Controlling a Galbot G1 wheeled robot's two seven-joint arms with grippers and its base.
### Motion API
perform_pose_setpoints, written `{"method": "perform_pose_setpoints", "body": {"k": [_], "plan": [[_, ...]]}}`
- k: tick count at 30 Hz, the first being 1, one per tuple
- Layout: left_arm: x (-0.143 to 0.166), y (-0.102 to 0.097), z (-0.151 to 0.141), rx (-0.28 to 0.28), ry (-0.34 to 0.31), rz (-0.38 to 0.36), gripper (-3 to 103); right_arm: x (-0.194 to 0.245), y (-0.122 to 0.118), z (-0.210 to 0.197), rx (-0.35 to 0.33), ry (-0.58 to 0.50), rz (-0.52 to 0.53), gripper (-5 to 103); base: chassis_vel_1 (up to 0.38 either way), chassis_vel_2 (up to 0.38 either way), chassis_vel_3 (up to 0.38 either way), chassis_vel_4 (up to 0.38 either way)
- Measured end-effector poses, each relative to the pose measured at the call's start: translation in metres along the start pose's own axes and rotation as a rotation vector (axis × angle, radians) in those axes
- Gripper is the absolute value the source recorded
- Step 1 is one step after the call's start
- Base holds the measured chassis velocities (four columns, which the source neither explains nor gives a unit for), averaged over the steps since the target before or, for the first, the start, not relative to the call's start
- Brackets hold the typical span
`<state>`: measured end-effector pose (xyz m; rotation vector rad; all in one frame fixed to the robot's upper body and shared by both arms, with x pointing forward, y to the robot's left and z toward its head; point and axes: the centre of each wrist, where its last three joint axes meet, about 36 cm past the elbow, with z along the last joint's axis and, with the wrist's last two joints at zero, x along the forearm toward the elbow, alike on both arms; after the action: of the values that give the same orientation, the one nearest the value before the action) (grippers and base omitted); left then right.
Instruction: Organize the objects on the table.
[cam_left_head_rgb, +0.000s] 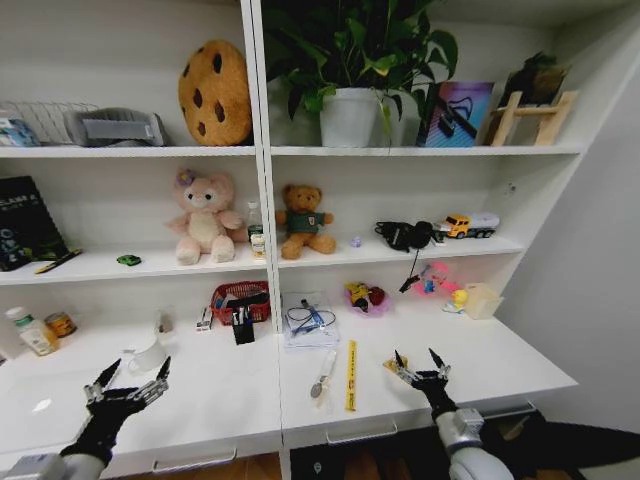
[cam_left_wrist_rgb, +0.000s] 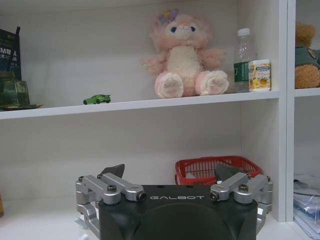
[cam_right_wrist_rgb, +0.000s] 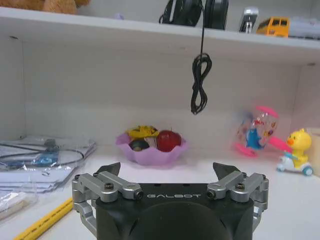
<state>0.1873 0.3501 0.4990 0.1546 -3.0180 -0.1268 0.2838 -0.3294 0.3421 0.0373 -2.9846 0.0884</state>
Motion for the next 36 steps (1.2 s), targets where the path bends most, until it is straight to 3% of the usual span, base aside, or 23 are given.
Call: {"method": "perform_pose_setpoints", "body": {"k": [8,19,21,24,26,28,31,32,36], "plan": [[0.0,0.0,0.0,0.0,0.0,0.0,100,-0.016,-0.008,-0.001,-0.046,0.084,-0.024,100,0.0,0.0,0.0,0.0],[0.0,0.0,0.0,0.0,0.0,0.0,100,-0.028,-0.008,0.004,-0.033,0.137,-0.056,101,0.0,0.0,0.0,0.0],[0.0,0.0,0.0,0.0,0.0,0.0,100,-0.034,-0.01,0.006,-0.03,0.141,-0.057,86,0.0,0.0,0.0,0.0],[0.0,0.0,0.0,0.0,0.0,0.0,100,-0.036,-0.01,0.007,-0.03,0.146,-0.057,80,0.0,0.0,0.0,0.0],[0.0,0.0,0.0,0.0,0.0,0.0,100,-0.039,-0.008,0.01,-0.036,0.155,-0.058,64,0.0,0.0,0.0,0.0],[0.0,0.0,0.0,0.0,0.0,0.0,100,-0.038,-0.007,0.011,-0.039,0.162,-0.058,64,0.0,0.0,0.0,0.0],[0.0,0.0,0.0,0.0,0.0,0.0,100,-0.034,-0.005,0.014,-0.045,0.178,-0.057,48,0.0,0.0,0.0,0.0],[0.0,0.0,0.0,0.0,0.0,0.0,100,-0.034,-0.005,0.014,-0.045,0.178,-0.057,48,0.0,0.0,0.0,0.0],[0.0,0.0,0.0,0.0,0.0,0.0,100,-0.032,-0.004,0.017,-0.046,0.18,-0.056,31,0.0,0.0,0.0,0.0]]}}
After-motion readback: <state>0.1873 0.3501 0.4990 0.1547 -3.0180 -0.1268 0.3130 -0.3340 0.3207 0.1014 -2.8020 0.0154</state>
